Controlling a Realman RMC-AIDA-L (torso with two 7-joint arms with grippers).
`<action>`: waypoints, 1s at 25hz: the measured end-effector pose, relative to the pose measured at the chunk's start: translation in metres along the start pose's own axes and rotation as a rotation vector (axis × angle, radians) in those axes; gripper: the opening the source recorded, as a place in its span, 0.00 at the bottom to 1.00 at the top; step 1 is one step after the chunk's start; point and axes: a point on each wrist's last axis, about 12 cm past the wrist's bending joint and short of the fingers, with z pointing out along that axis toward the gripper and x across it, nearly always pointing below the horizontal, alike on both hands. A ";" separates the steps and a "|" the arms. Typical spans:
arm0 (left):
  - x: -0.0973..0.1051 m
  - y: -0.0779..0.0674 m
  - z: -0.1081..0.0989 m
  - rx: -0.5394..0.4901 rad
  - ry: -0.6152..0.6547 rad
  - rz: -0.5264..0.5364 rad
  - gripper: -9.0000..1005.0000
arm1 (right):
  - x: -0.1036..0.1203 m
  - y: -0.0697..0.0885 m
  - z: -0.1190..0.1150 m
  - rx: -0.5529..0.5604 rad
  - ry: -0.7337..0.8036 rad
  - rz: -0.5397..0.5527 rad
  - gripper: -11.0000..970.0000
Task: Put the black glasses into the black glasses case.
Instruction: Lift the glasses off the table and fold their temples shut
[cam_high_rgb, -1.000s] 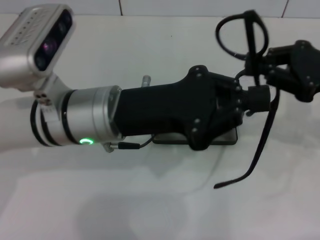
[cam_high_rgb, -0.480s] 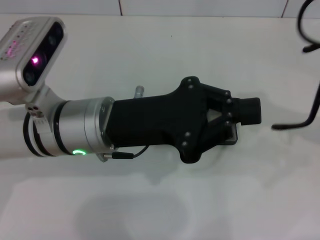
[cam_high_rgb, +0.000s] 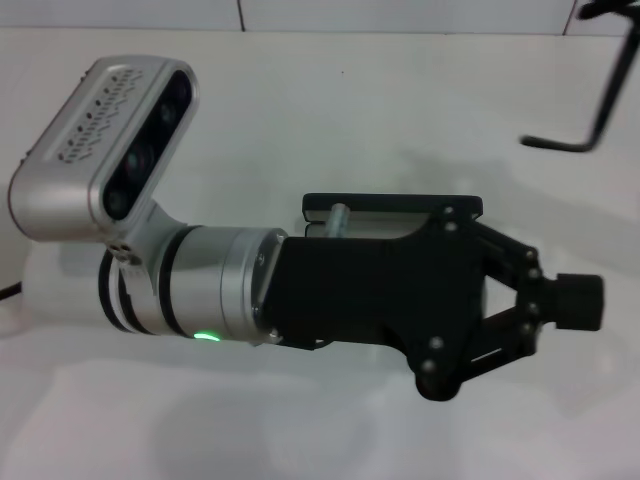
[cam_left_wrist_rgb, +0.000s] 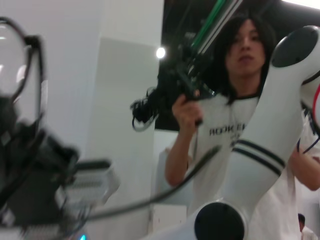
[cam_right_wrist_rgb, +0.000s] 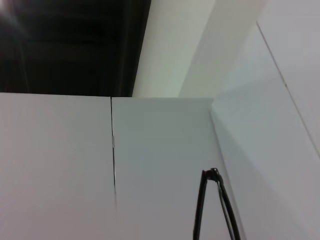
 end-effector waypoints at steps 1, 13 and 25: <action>0.000 -0.001 0.003 0.007 -0.016 0.014 0.04 | 0.006 -0.002 0.003 -0.002 -0.002 0.010 0.12; -0.004 0.001 -0.001 -0.090 -0.140 0.059 0.04 | 0.058 -0.001 0.032 -0.031 0.160 0.070 0.12; 0.001 0.004 -0.017 -0.211 -0.195 0.019 0.04 | 0.069 0.002 0.030 -0.018 0.208 0.100 0.12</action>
